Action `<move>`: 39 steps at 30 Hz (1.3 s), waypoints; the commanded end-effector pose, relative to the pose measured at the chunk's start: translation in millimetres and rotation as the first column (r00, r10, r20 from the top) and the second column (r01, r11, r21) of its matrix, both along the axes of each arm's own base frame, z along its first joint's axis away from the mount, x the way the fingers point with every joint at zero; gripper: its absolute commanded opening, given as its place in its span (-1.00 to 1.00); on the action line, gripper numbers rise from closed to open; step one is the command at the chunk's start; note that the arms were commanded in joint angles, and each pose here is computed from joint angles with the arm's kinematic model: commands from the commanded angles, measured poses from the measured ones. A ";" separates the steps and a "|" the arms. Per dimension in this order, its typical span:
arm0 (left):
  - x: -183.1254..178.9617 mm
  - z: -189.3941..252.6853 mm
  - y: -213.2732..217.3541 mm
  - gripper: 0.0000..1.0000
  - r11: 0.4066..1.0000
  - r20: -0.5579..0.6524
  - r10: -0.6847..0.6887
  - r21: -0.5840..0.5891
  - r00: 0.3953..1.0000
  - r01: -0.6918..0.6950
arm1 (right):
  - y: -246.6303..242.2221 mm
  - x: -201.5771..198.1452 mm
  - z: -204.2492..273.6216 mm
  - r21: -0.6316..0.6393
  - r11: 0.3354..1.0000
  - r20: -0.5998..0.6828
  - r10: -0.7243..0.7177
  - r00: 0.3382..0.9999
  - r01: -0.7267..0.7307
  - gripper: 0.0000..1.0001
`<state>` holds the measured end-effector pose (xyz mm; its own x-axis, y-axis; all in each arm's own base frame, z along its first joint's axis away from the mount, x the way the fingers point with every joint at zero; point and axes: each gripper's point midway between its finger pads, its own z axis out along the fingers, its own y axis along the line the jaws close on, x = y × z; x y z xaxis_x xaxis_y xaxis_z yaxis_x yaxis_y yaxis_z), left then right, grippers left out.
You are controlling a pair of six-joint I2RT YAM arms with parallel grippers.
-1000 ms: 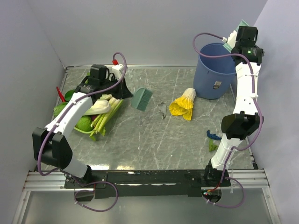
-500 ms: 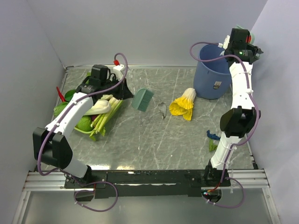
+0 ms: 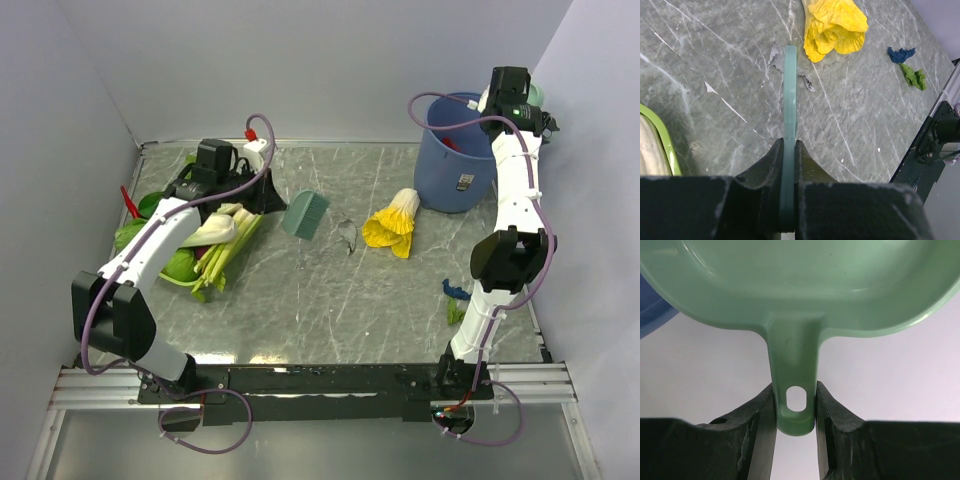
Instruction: Sweep away the paper scraps from the table
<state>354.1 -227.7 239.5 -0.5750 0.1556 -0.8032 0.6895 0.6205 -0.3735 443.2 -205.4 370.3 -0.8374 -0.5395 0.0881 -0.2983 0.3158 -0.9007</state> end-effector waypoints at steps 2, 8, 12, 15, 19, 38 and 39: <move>4.2 20.6 -13.4 -0.98 0.998 0.064 -0.048 -0.037 0.997 0.050 | -4.2 -11.5 9.9 -0.070 0.996 0.003 -0.047 0.999 0.047 -1.00; 1.7 22.6 -12.3 -0.98 0.998 0.075 -0.049 -0.023 0.996 0.051 | 0.1 -24.5 13.2 -0.072 0.996 -0.049 -0.064 0.997 0.060 -1.00; 0.1 20.7 -10.1 -0.98 0.999 0.089 -0.048 -0.009 0.995 0.049 | -11.1 -22.9 26.2 -0.092 0.993 0.050 -0.067 0.997 0.071 -1.00; 0.8 21.7 -11.9 -0.98 0.998 0.083 -0.056 -0.015 0.995 0.057 | -0.5 -26.3 31.5 -0.051 0.997 0.068 -0.054 0.996 0.057 -1.00; 4.0 21.0 -13.9 -0.98 0.998 0.086 -0.055 -0.019 0.995 0.057 | -7.5 -27.1 10.3 -0.054 0.994 -0.003 -0.093 0.996 0.093 -1.00; 37.4 28.9 -36.3 -0.98 0.999 0.129 -0.041 -0.010 0.991 0.043 | 65.0 -17.8 36.8 0.343 0.921 0.457 0.008 0.889 -0.184 -1.00; 43.2 24.8 -40.3 -0.98 0.999 0.124 -0.043 -0.010 0.991 0.045 | 76.7 -20.1 36.4 0.398 0.891 0.486 0.000 0.874 -0.221 -1.00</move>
